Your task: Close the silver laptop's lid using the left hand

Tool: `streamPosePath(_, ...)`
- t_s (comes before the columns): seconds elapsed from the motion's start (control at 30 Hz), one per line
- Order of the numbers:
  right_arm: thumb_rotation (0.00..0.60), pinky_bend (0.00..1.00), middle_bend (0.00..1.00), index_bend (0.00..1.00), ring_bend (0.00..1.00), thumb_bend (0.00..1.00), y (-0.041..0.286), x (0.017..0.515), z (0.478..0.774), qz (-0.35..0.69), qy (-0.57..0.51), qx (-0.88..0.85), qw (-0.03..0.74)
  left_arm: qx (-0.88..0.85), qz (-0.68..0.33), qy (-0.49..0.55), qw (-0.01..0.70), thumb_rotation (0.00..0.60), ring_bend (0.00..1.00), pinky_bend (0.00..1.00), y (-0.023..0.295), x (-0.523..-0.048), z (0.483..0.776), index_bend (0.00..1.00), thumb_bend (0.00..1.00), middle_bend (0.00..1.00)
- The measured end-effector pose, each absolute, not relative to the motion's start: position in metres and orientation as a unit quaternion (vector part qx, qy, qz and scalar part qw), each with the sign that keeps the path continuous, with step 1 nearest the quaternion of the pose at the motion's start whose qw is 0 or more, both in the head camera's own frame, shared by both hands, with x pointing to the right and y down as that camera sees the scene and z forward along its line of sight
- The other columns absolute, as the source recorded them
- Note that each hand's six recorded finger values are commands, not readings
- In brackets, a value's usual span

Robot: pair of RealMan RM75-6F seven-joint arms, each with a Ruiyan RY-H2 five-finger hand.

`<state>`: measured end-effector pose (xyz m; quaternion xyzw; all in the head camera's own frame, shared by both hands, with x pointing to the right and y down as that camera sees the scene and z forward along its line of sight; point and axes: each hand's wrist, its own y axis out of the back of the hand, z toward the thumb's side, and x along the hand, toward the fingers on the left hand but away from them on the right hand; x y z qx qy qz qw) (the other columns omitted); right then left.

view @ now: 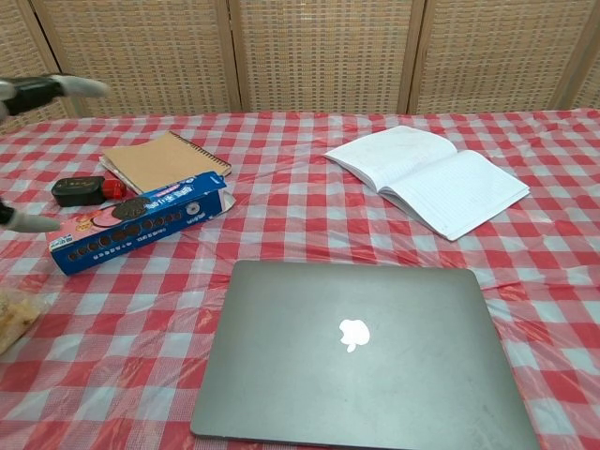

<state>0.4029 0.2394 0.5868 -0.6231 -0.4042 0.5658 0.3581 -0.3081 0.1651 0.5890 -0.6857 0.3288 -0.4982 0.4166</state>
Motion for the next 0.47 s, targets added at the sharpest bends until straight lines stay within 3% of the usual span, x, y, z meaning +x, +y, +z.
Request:
streamPosePath(0.27, 0.6, 0.0, 0.0, 0.0, 0.0, 0.6, 0.244, 0.392, 0.59, 0.56, -0.388, -0.634, 0.366, -0.582, -0.576, 0.355, 0.451, 0.6, 0.0, 0.0, 0.22, -0.386, 0.58, 0.0, 0.02, 0.0)
streamPosePath(0.47, 0.6, 0.0, 0.0, 0.0, 0.0, 0.6, 0.246, 0.386, 0.589, 0.553, -0.383, -0.637, 0.376, -0.578, -0.588, 0.372, 0.427, 0.6, 0.0, 0.0, 0.229, -0.409, 0.576, 0.0, 0.02, 0.0)
